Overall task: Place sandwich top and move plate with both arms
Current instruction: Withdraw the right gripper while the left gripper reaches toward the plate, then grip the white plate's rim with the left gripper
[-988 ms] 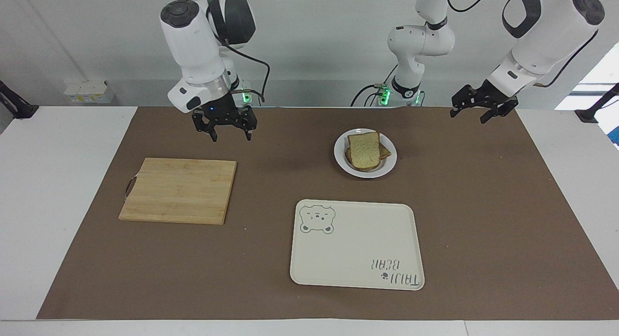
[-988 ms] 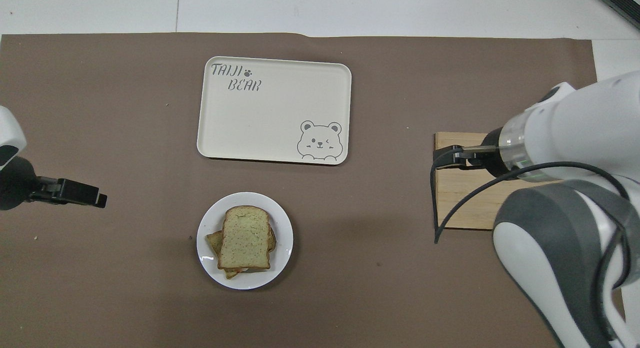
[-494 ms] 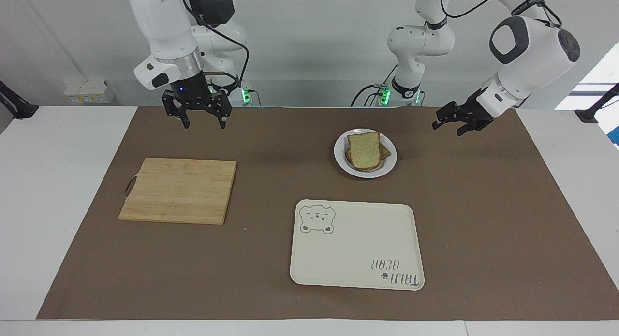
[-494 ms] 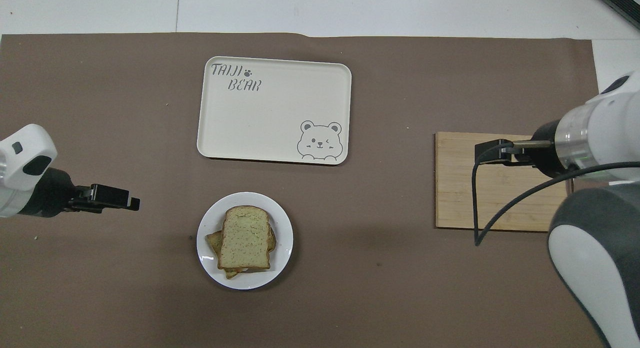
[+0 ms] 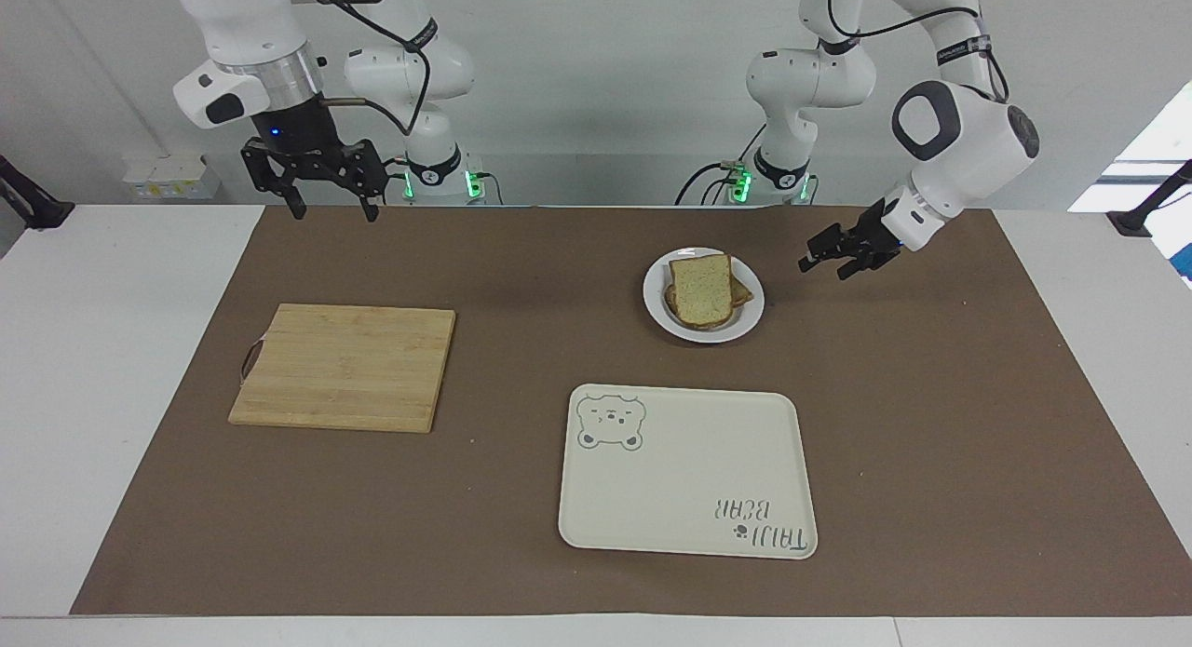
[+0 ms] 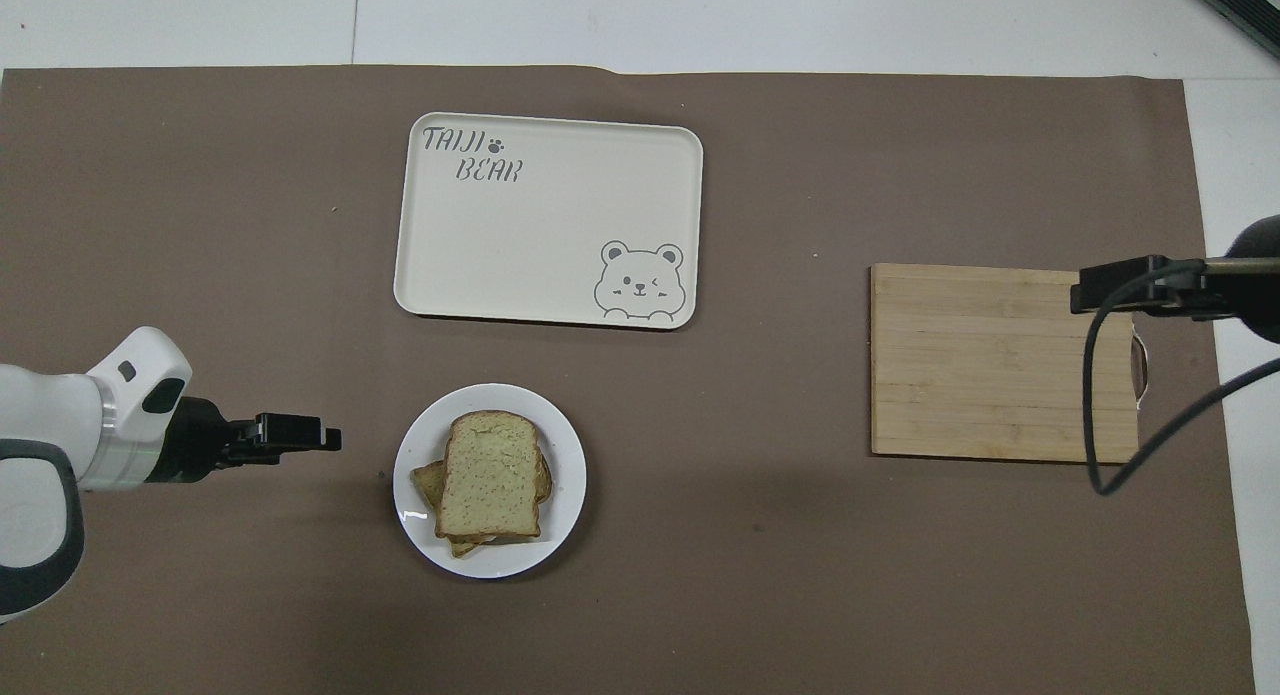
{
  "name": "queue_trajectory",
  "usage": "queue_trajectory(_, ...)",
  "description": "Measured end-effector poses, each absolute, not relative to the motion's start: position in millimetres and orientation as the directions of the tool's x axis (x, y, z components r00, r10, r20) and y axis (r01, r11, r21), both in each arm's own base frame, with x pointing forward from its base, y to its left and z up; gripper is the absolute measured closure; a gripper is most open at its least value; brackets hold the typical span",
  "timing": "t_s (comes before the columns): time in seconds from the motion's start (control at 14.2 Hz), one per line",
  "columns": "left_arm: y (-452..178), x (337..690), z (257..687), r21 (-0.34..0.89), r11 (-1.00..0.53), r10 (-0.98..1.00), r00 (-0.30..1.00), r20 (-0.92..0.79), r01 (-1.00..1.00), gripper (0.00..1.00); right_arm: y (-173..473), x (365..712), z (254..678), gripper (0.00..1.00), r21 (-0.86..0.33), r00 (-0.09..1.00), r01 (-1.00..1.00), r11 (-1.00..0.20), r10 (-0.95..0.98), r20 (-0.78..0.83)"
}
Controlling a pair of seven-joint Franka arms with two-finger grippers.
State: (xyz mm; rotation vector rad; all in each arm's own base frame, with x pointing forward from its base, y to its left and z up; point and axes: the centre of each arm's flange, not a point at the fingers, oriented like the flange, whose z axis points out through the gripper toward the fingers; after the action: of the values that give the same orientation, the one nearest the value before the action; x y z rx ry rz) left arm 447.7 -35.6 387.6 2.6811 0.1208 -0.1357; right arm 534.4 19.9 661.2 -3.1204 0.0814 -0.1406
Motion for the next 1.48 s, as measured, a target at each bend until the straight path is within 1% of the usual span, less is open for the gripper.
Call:
queue_trajectory(0.07,-44.6,440.5,374.1,0.429,-0.897,0.059,0.991,-0.118,0.104,0.07,13.8,533.0,665.5,0.0,-0.014,0.996,-0.032,-0.999,-0.033,0.088)
queue_trajectory(0.14,-55.4,432.3,360.4,0.421,-0.902,0.048,0.992,-0.12,0.095,0.16,9.8,531.7,667.6,0.0,-0.011,0.996,-0.021,-1.0,-0.021,0.084)
queue_trajectory(0.21,-64.6,424.2,348.4,0.414,-0.906,0.039,0.992,-0.123,0.087,0.2,7.7,529.6,669.2,0.0,-0.01,0.997,-0.016,-1.0,-0.016,0.082)
queue_trajectory(0.28,-72.1,416.4,337.6,0.416,-0.905,0.041,0.991,-0.129,0.092,0.2,7.5,527.4,670.6,0.0,-0.01,0.997,-0.011,-1.0,-0.012,0.079)
queue_trajectory(0.35,-77.0,409.8,329.1,0.427,-0.898,0.05,0.989,-0.137,0.104,0.25,7.8,525.4,671.5,0.0,-0.01,0.997,-0.01,-1.0,-0.01,0.075)
queue_trajectory(0.42,-79.2,404.5,322.5,0.448,-0.888,0.047,0.989,-0.141,0.106,0.25,7.7,523.8,671.7,0.0,-0.01,0.998,-0.009,-1.0,-0.01,0.069)
queue_trajectory(0.49,-79.1,399.9,316.9,0.475,-0.875,0.034,0.99,-0.139,0.096,0.3,7.2,522.9,671.7,0.0,-0.01,0.998,-0.01,-1.0,-0.011,0.065)
queue_trajectory(0.71,-76.2,385.6,297.9,0.524,-0.848,0.013,0.99,-0.141,0.085,0.31,-0.2,520.4,669.3,0.0,-0.002,0.999,0.024,-1.0,0.024,0.041)
queue_trajectory(0.92,-75.4,378.7,290.3,0.526,-0.847,-0.003,0.989,-0.149,0.077,0.34,-17.4,519.5,668.5,0.0,0.001,0.998,0.05,-0.999,0.05,0.033)
queue_trajectory(0.99,-75.1,376.3,287.8,0.528,-0.846,-0.01,0.989,-0.15,0.072,0.38,-19.3,519.3,668.5,0.0,0.001,0.998,0.051,-0.999,0.051,0.033)
queue_trajectory(1.06,-74.9,374.5,286.0,0.53,-0.845,-0.012,0.988,-0.151,0.071,0.38,-19.3,519.1,668.4,0.0,0.001,0.998,0.053,-0.999,0.053,0.031)
queue_trajectory(1.13,-74.8,373.1,284.6,0.531,-0.845,-0.014,0.988,-0.152,0.07,0.41,-18.6,519.0,668.3,0.0,0.001,0.998,0.054,-0.999,0.054,0.03)
queue_trajectory(1.2,-74.7,371.9,283.6,0.534,-0.843,-0.017,0.988,-0.152,0.068,0.41,-18.0,519.0,668.3,0.0,0.001,0.998,0.055,-0.998,0.055,0.029)
queue_trajectory(1.27,-74.8,371.0,282.7,0.54,-0.839,-0.018,0.988,-0.15,0.067,0.46,-17.6,519.0,668.4,0.0,0.001,0.998,0.056,-0.998,0.056,0.029)
queue_trajectory(1.34,-74.9,370.5,282.2,0.545,-0.836,-0.019,0.989,-0.148,0.065,0.55,-17.6,519.0,668.4,0.0,0.001,0.998,0.056,-0.998,0.056,0.029)
queue_trajectory(1.41,-75.1,370.3,282.1,0.554,-0.83,-0.013,0.989,-0.147,0.071,0.56,-17.5,519.0,668.4,0.0,0.001,0.998,0.056,-0.998,0.056,0.029)
queue_trajectory(1.48,-75.5,370.2,282.1,0.562,-0.823,-0.005,0.989,-0.146,0.079,0.64,-17.3,519.0,668.4,0.0,0.001,0.998,0.056,-0.998,0.056,0.029)
